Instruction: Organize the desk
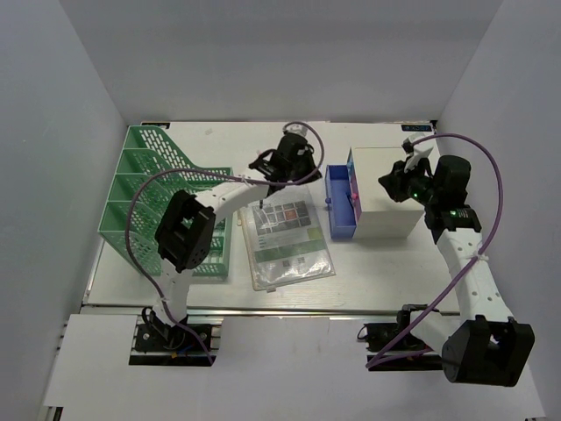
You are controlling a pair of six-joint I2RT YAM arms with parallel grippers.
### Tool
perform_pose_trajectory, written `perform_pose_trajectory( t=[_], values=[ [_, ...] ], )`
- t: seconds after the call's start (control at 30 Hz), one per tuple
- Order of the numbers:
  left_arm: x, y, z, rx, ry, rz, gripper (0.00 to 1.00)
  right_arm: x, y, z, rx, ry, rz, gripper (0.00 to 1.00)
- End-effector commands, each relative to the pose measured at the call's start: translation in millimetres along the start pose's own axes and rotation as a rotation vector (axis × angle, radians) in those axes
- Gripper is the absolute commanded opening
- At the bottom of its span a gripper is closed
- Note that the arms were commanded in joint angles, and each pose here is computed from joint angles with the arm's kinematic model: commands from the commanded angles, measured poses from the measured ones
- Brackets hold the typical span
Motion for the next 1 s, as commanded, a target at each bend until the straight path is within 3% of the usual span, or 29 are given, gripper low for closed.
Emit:
perform_pose_trajectory(
  t=[0.0,0.03,0.07,0.1,0.2,0.7,0.8,0.83,0.97],
  values=[
    [-37.2,-63.4,47.7,0.141,-0.256,-0.094,0.0,0.5,-6.0,1.8,-0.027,-0.038,-0.027,0.22],
    [-38.0,-68.5,58.7,0.16,-0.301,-0.093,0.02,0.7,-5.0,2.4,-0.025,-0.043,-0.023,0.24],
    [-36.2,-72.7,70.4,0.204,-0.352,-0.084,0.29,0.9,-5.8,2.1,-0.029,-0.046,-0.028,0.27],
    [-38.8,-72.1,86.7,0.221,-0.431,-0.064,0.39,1.1,-5.2,2.9,-0.03,-0.05,-0.026,0.28],
    [-36.0,-79.0,124.2,0.273,-0.589,-0.062,0.53,1.9,-4.6,3.0,-0.027,-0.054,-0.023,0.33],
    [-1.1,-68.6,184.4,0.316,-0.776,0.022,0.51,5.5,1.5,1.6,-0.021,-0.055,-0.002,0.34],
    [-0.3,-63.3,193.9,0.304,-0.776,0.043,0.41,6.0,2.3,1.4,-0.022,-0.054,-0.001,0.34],
    [-1.3,-63.6,192.1,0.301,-0.767,0.042,0.31,5.8,1.9,1.7,-0.023,-0.054,-0.002,0.34],
    [-7.6,-73.7,176.1,0.295,-0.715,-0.001,0.12,5.8,2.3,1.1,-0.021,-0.054,-0.001,0.34]
  ],
)
Point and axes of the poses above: each gripper's point midway between its finger pads, its own x axis out along the fingers, its own z axis along the line the jaws close on, y = z × x, the point moved 5 cm from there along -x, back along the fingers, and after that the axes turned 10 degrees about -x, right-handed, at the moved point
